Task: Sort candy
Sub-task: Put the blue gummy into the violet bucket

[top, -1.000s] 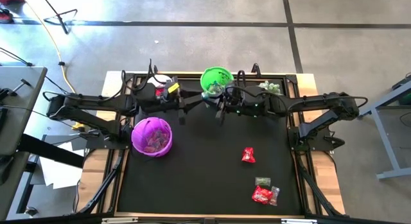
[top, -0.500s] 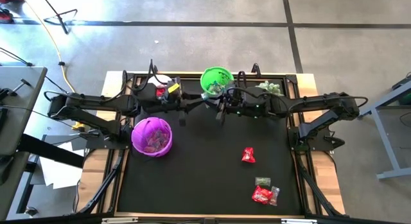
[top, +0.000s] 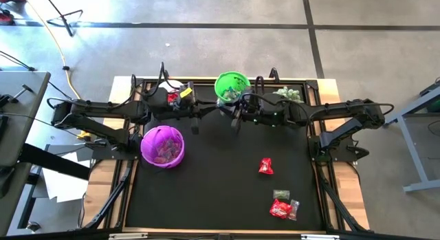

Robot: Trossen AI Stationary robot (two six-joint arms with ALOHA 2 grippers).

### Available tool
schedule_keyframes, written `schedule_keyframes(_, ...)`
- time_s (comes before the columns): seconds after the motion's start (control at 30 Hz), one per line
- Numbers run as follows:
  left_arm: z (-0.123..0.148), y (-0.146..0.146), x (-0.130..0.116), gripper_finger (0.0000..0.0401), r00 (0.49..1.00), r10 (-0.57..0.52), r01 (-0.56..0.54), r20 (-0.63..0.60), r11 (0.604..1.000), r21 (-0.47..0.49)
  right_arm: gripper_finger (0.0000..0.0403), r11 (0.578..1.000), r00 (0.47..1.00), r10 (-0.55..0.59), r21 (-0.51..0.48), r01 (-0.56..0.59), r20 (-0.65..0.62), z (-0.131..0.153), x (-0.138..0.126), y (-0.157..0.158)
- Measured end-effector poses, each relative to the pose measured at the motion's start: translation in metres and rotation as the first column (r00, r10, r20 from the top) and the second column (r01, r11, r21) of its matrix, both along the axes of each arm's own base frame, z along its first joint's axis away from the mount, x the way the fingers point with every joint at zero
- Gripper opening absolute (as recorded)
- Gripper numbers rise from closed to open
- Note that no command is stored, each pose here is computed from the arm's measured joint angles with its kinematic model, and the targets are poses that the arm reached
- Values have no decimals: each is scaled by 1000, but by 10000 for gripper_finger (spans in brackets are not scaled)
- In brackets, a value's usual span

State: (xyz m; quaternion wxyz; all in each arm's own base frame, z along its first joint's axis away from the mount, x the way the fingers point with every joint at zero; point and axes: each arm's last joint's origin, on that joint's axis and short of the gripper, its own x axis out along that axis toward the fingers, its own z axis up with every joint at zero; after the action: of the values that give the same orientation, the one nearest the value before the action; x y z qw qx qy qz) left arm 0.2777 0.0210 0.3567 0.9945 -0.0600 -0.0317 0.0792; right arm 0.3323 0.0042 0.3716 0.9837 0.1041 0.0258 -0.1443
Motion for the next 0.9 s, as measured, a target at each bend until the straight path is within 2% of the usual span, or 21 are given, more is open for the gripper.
schedule_keyframes(0.23,0,0,0,1,1000,0,0,1,1000,0,148,998,998,-54,-15,54,-15,-1,-1,-1)
schedule_keyframes(0.4,-3,0,-1,0,999,0,0,-32,1000,10,190,996,993,-87,3,87,-83,-7,-3,-2)
schedule_keyframes(0.57,4,3,-13,1,996,74,-72,-42,996,56,199,993,987,-70,81,82,-144,-15,-5,-1)
schedule_keyframes(0.73,10,4,-25,1,995,88,-86,-51,996,34,200,992,988,-44,113,61,-149,-16,-6,1)
schedule_keyframes(0.83,10,3,-40,1,990,70,-74,-124,997,-24,200,993,983,-37,106,57,-180,-18,-7,3)
schedule_keyframes(0.9,3,0,-54,1,969,41,-61,-245,995,-75,200,989,979,-38,130,65,-202,-20,-9,4)
